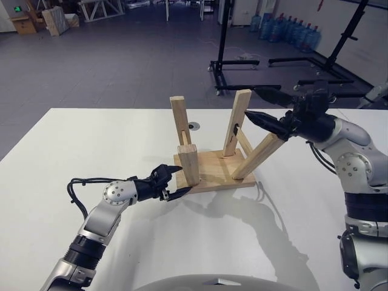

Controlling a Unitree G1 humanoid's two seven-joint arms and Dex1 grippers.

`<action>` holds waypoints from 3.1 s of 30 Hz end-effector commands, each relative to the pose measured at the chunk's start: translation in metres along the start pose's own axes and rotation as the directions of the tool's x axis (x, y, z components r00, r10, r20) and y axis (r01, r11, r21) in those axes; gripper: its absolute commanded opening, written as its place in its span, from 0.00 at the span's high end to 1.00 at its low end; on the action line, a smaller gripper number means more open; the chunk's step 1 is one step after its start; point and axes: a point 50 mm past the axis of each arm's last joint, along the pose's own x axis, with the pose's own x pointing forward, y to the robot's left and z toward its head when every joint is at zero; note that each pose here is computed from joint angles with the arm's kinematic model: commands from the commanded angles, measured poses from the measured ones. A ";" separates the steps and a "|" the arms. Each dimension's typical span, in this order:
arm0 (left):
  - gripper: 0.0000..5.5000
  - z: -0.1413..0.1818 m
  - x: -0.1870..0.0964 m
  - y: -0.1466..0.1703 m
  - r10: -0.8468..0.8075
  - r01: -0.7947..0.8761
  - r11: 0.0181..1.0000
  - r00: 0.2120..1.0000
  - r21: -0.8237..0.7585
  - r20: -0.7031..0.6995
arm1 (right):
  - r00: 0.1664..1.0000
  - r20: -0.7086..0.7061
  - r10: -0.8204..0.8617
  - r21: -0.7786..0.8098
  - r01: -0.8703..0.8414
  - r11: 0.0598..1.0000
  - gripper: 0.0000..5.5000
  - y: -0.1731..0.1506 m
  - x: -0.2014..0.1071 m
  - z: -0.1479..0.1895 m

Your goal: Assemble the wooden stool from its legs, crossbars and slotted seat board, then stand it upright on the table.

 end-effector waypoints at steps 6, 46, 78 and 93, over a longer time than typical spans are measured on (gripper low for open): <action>0.35 -0.006 -0.003 0.001 0.027 -0.028 1.000 0.999 -0.010 -0.025 | 0.991 -0.128 0.045 0.195 -0.019 0.981 0.25 0.025 0.005 -0.055; 0.35 0.001 0.025 -0.017 0.368 -0.369 0.929 0.929 0.020 0.029 | 0.962 0.054 -0.267 0.234 0.248 0.940 0.25 -0.008 -0.024 -0.008; 0.82 -0.004 0.012 -0.021 0.430 -0.431 0.902 0.902 0.018 0.043 | 0.965 0.058 -0.255 0.239 0.234 0.942 0.24 0.000 -0.018 -0.013; 0.82 0.043 -0.080 -0.031 -0.303 0.418 0.734 0.907 -0.535 0.294 | 0.870 0.180 -0.458 0.266 0.405 0.875 0.24 -0.022 -0.069 0.009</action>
